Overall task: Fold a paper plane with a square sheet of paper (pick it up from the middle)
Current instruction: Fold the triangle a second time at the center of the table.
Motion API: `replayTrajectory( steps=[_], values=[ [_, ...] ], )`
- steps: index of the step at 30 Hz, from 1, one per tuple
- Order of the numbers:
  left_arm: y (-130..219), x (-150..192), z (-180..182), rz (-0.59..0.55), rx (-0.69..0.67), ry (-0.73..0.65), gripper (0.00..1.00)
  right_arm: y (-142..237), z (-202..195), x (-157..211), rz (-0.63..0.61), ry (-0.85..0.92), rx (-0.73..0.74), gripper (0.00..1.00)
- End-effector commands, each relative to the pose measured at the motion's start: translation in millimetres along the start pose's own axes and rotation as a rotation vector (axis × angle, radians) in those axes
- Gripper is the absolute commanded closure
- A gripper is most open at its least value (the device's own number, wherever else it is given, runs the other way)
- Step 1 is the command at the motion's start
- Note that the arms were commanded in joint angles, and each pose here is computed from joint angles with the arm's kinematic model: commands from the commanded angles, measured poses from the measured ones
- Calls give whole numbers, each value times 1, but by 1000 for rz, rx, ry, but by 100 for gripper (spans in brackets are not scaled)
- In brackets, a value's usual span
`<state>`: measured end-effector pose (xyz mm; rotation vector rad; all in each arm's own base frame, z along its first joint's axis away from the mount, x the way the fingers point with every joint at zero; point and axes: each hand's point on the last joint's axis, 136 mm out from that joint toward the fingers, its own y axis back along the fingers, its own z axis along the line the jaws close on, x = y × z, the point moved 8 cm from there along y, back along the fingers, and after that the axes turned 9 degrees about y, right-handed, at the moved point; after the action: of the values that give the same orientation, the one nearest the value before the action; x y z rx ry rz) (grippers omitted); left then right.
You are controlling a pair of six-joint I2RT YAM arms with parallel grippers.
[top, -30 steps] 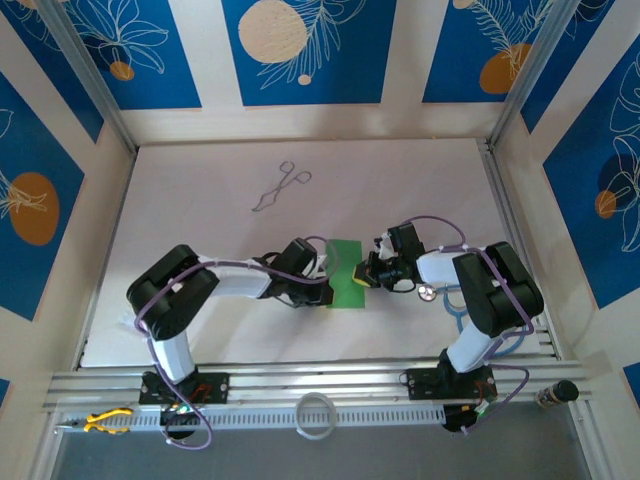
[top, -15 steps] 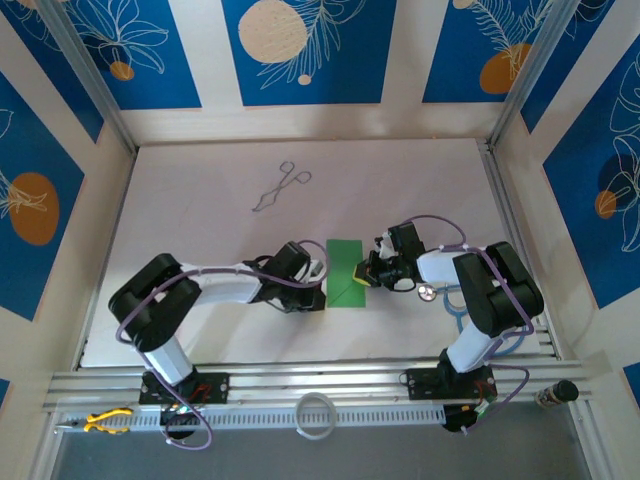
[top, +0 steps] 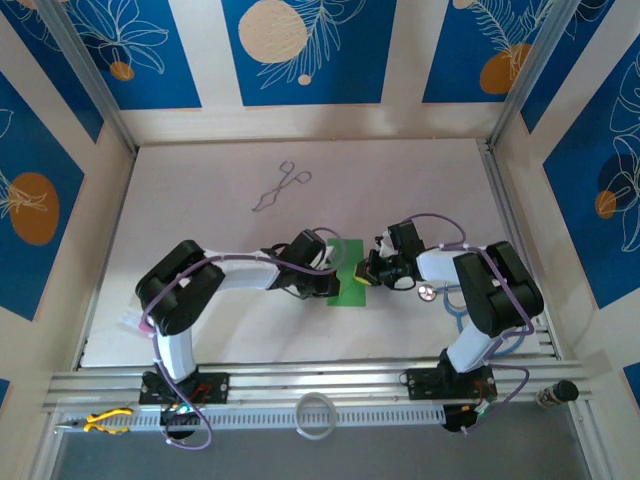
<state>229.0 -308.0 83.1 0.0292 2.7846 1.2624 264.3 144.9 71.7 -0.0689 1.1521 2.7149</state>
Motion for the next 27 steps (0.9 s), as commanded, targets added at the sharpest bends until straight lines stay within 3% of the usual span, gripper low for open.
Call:
replayTrajectory(
  steps=[1,7,11,17,27],
  values=[
    [-6,6,14,21,-51,21,100,2,0,-1,20,9,34,100],
    [-9,18,30,18,-62,69,100,15,32,-1,4,105,-64,98],
    [-10,19,33,15,-68,77,100,3,42,11,33,138,-65,98],
    [-10,19,32,16,-70,75,100,-21,19,20,62,88,15,99],
    [-13,19,32,18,-58,84,100,-3,-8,-9,-31,39,6,99]
  ],
)
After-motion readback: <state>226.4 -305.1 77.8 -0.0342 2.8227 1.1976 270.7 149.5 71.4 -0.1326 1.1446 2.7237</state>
